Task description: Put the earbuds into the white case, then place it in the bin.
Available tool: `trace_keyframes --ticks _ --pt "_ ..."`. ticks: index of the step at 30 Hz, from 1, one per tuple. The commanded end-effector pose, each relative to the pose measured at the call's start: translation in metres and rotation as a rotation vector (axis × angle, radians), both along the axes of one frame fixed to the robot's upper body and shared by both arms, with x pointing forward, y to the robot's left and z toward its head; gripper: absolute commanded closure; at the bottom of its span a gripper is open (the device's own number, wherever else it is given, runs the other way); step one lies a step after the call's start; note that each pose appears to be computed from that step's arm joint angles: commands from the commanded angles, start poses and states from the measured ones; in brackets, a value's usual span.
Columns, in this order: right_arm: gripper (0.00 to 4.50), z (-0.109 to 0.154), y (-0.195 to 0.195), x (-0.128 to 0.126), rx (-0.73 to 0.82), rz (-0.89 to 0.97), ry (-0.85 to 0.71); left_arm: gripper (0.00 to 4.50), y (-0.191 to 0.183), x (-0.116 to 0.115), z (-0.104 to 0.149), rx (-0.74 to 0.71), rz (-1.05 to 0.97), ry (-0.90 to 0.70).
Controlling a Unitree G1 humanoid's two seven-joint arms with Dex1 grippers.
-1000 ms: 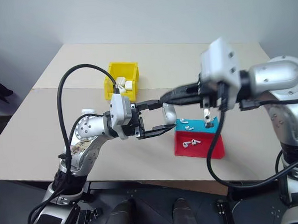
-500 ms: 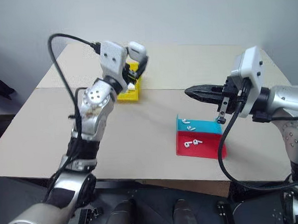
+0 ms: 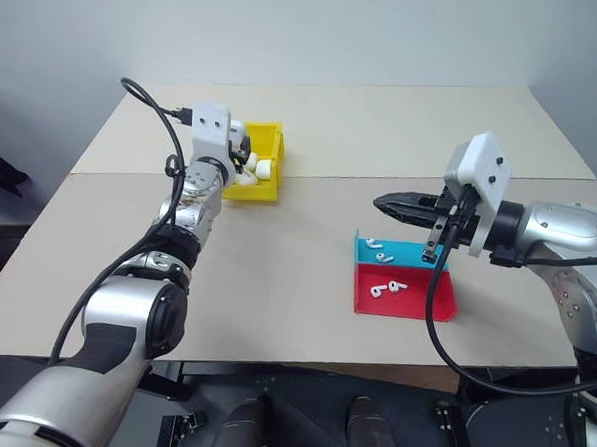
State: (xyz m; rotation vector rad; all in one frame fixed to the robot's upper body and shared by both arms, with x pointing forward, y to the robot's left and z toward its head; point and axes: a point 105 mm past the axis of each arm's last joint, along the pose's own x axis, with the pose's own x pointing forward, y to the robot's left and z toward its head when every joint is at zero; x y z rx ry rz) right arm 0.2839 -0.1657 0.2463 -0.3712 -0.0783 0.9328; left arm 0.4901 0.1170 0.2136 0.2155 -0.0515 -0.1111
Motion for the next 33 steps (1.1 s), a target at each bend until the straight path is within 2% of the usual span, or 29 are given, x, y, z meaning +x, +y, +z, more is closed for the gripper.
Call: trace_keyframes --ticks 1,2,5,7,10,12,14,17,19,22,26,30,33 --pt "4.5 0.01 -0.003 -0.002 -0.019 -0.036 -0.04 0.38 -0.01 0.0 0.027 0.0 -0.038 -0.091" --pt "4.5 0.01 -0.004 -0.001 -0.021 -0.041 -0.038 0.06 -0.01 0.0 0.028 -0.007 -0.03 -0.105" --pt "4.5 0.006 -0.003 0.0 -0.04 -0.053 -0.032 0.02 -0.003 0.0 0.032 -0.011 0.039 -0.134" --pt "4.5 0.004 -0.004 0.001 -0.054 -0.062 -0.026 0.02 -0.005 -0.001 0.044 -0.042 0.016 -0.158" --pt "4.5 0.004 -0.006 0.0 -0.065 -0.062 -0.029 0.02 -0.012 -0.005 0.06 -0.061 -0.069 -0.226" --pt "4.5 0.007 -0.008 -0.001 -0.09 -0.059 -0.066 0.02 -0.023 -0.018 0.07 -0.153 -0.283 -0.253" --pt "4.5 0.008 -0.01 -0.003 -0.107 -0.055 -0.093 0.02 -0.029 -0.04 0.072 -0.21 -0.512 -0.237" --pt "4.5 0.005 -0.014 -0.008 -0.157 -0.034 -0.142 0.02 -0.027 -0.083 0.061 -0.169 -0.724 -0.224" --pt "4.5 0.001 -0.017 -0.011 -0.2 -0.013 -0.152 0.02 -0.027 -0.101 0.052 -0.13 -0.778 -0.172" --pt "4.5 0.0 -0.029 -0.016 -0.259 -0.003 -0.192 0.02 -0.018 -0.143 0.037 0.004 -0.904 -0.134" --pt "4.5 0.001 -0.056 -0.019 -0.333 -0.039 -0.183 0.02 0.007 -0.185 0.025 0.069 -1.016 -0.006" --pt "4.5 -0.002 -0.078 -0.033 -0.394 -0.014 -0.137 0.02 0.034 -0.224 0.018 0.058 -1.119 0.153" --pt "4.5 -0.006 -0.087 -0.04 -0.426 -0.001 -0.122 0.02 0.046 -0.237 0.014 0.051 -1.131 0.213"
